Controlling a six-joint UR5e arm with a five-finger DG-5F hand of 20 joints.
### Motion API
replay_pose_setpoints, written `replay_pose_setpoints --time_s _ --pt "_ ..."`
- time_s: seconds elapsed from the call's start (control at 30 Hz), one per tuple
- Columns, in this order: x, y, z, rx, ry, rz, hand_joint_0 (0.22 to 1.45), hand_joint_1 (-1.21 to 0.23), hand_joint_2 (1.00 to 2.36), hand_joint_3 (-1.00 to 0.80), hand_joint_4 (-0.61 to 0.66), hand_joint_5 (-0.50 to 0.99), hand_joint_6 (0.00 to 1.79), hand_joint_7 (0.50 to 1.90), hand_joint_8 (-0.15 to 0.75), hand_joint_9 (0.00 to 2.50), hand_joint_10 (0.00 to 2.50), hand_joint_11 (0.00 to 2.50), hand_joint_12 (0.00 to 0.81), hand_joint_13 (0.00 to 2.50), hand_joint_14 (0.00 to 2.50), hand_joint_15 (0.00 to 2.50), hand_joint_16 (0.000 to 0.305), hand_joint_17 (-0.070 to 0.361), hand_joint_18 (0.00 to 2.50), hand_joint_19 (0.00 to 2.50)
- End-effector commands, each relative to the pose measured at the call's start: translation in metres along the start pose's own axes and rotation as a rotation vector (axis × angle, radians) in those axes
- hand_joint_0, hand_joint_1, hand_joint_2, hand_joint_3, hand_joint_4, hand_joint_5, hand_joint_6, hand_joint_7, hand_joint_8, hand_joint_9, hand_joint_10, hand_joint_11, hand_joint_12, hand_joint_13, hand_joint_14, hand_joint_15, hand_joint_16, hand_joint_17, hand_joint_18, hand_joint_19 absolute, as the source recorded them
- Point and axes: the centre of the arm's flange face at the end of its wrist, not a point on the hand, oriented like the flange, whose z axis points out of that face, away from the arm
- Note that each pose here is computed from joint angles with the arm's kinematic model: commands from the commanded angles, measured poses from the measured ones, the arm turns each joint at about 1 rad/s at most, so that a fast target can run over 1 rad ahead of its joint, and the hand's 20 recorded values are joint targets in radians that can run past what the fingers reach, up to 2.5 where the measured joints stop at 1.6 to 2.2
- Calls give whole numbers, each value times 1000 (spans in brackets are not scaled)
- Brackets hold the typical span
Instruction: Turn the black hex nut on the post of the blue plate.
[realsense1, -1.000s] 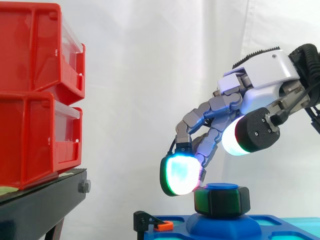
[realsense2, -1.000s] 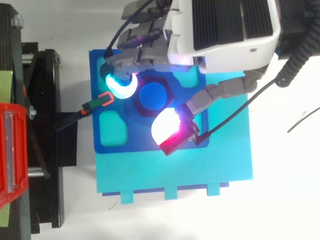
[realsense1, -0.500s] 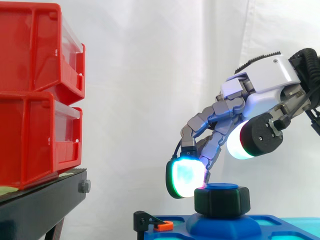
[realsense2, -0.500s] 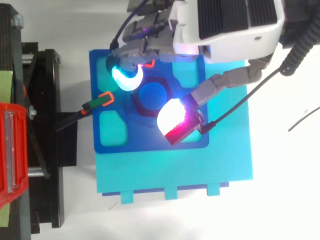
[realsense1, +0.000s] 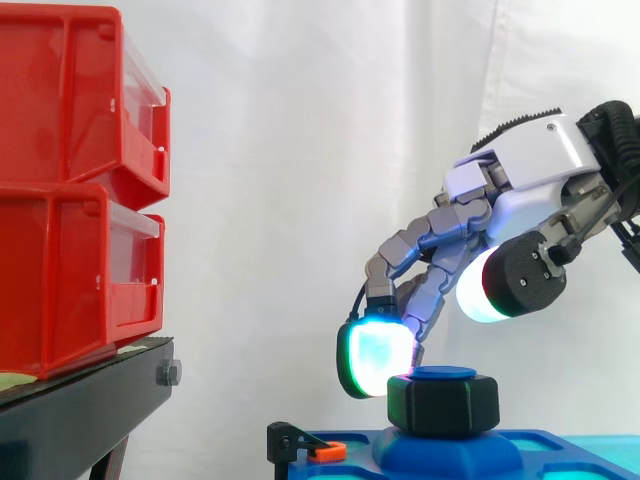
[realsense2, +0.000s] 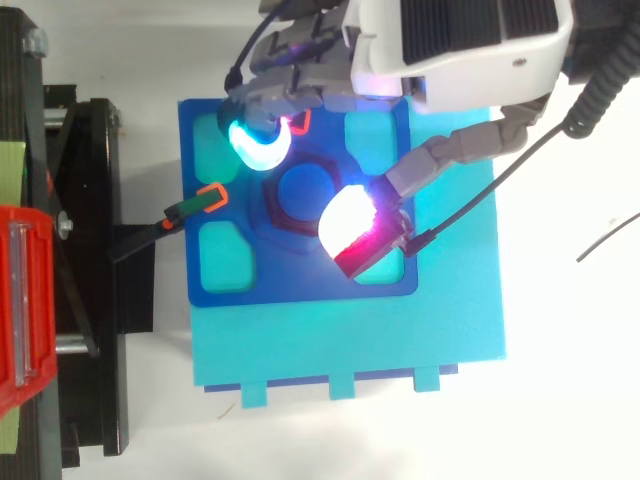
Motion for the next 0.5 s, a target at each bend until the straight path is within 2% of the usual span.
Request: replay_pose_setpoints --time_s 0.0,0.27,0.47 --pt "0 -3 -1 1 3 -4 504 -401 1000 -495 231 -155 503 904 265 682 10 300 344 463 4 106 54 122 293 124" --pt "0 -11 -7 7 20 -15 504 -400 1001 -496 231 -155 503 908 264 682 10 305 344 463 4 110 54 122 294 124" --pt "-1 -15 -8 2 21 -16 505 -400 1000 -498 229 -156 503 911 266 683 10 300 344 464 4 111 54 122 294 124"
